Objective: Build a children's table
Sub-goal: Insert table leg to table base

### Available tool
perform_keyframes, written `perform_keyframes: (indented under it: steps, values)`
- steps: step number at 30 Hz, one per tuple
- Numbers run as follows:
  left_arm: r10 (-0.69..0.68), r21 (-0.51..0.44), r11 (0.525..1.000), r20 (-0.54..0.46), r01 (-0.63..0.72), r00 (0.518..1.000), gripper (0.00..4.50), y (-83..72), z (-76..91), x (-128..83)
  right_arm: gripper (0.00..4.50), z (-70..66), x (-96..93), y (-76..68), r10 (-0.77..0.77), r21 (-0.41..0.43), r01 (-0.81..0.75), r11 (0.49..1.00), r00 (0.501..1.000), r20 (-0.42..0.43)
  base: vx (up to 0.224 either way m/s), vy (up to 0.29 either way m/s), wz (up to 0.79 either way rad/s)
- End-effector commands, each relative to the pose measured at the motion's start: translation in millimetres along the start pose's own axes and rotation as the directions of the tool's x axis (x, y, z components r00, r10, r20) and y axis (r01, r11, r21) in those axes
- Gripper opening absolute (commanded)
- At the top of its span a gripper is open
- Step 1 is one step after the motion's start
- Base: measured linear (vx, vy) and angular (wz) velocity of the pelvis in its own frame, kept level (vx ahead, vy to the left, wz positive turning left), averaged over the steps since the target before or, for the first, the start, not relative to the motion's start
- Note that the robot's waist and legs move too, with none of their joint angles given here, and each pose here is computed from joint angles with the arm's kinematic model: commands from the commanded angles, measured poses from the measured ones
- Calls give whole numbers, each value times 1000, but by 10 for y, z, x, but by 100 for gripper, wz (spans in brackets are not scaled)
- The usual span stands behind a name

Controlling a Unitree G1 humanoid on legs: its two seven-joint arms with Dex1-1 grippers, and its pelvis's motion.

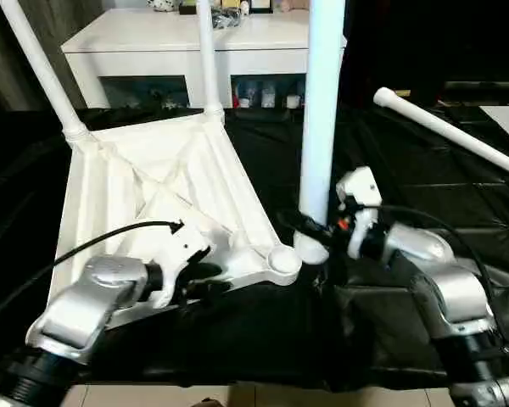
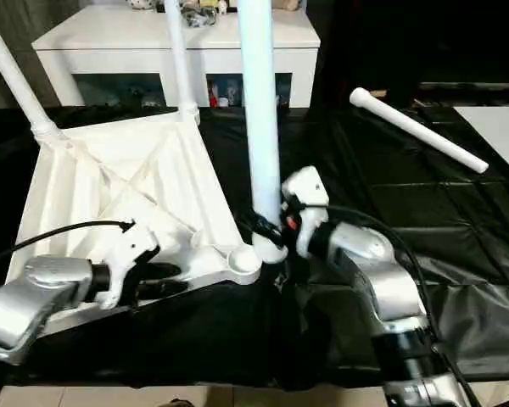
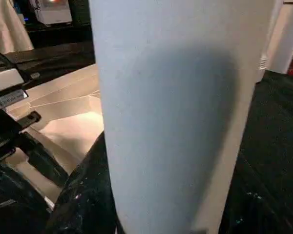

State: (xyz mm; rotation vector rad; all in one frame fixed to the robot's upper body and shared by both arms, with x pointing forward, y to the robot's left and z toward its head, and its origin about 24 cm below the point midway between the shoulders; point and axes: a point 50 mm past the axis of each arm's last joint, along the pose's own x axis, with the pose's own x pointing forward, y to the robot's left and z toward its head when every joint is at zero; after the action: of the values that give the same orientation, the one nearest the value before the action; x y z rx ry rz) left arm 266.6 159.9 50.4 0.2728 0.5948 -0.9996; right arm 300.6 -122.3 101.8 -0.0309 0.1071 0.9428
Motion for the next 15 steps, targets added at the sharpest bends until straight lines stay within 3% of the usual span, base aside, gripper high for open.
perform_keyframes:
  steps: [1,9,15]
  values:
    - [53,30,998,-34,-52,998,131,76,-26,-10,187,57,33,17,14,-9,-14,1000,1000,25,0,0,0]
    - [-44,88,995,-122,55,992,58,92,-80,5,187,87,85,-5,8,11,-9,1000,999,39,0,0,0]
    - [-40,140,989,-79,51,996,19,152,-22,27,187,67,87,-28,-11,67,7,998,999,53,0,0,0]
